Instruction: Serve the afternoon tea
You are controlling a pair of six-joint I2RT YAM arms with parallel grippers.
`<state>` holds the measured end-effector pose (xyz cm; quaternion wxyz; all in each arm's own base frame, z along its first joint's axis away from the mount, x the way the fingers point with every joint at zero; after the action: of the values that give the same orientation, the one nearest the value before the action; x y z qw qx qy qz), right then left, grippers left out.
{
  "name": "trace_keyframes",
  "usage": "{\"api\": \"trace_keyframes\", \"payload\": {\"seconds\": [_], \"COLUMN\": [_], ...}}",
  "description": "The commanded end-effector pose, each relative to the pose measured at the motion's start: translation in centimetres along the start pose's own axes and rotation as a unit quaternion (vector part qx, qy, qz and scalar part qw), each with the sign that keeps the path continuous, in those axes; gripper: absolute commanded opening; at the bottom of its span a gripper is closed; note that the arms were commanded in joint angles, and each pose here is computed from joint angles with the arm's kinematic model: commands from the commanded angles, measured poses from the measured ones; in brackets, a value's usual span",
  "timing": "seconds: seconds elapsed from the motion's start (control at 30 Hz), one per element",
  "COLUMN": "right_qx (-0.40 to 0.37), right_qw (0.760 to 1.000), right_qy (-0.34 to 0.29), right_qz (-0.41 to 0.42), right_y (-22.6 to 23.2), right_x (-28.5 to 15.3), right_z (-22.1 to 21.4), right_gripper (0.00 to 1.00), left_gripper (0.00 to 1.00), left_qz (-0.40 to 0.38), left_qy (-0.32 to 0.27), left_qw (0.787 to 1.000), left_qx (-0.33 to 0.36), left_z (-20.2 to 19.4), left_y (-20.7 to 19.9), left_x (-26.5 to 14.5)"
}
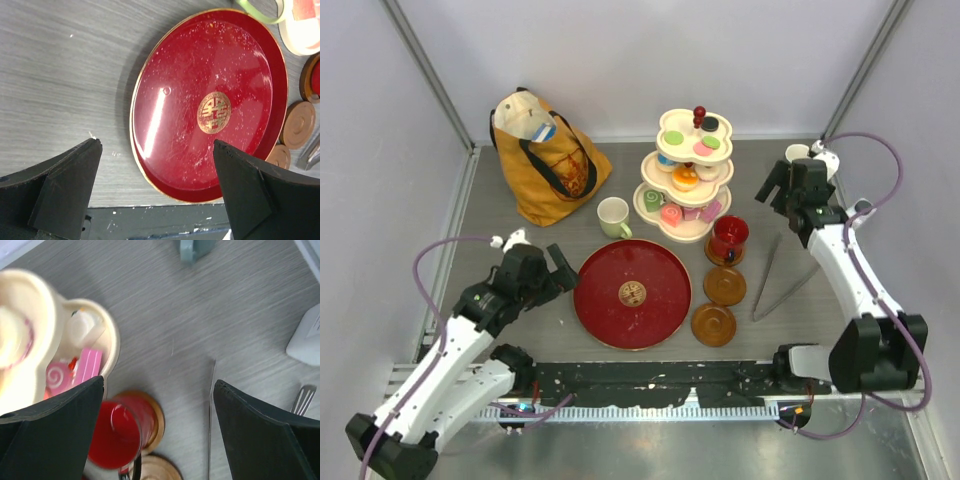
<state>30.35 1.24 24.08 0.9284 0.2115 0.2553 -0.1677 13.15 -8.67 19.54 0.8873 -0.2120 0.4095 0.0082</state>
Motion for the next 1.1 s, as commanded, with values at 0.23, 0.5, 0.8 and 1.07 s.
{"api": "trace_keyframes", "payload": {"seconds": [0.23,0.5,0.8,1.07], "right_qx": [-0.012,-0.026,-0.038,-0.055], "right_qw": [0.998,0.996,0.993,0.991], "right_qy": [-0.034,-0.007,0.029,0.027], "right_qz": [-0.05,-0.083,-0.105,-0.122], "right_y": [0.8,0.3,-0.9,-1.5], "right_x": [10.7,18.1,22.1,20.2], "right_z": [8.7,9.1,6.8,7.0], "right_gripper": [0.93,0.88,0.62,0.09], "left_gripper": [1.0,1.0,1.0,1.0], "left_qz": [0.019,0.024,0.032,0.039], "left_qy": [-0.053,-0.06,-0.022,-0.015], "left_qw": [0.998,0.998,0.999,0.999], "left_qx": [0.006,-0.013,-0.012,-0.018], "left_z": [6.6,9.1,9.5,9.4], "left_y": [-2.6,-1.3,-0.9,-0.7], "left_x": [4.1,6.5,8.8,7.8]}}
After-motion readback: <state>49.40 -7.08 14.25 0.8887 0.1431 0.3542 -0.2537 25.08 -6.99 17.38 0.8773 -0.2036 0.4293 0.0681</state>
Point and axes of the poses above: each gripper's point midway between its finger pads, its own x axis out along the fingers, its own y axis along the line the jaws close on, z = x × y, the point moved 8 cm from there along -x, back along the fingers, and after that the axes turned 6 degrees about x, right-handed, at the moved point
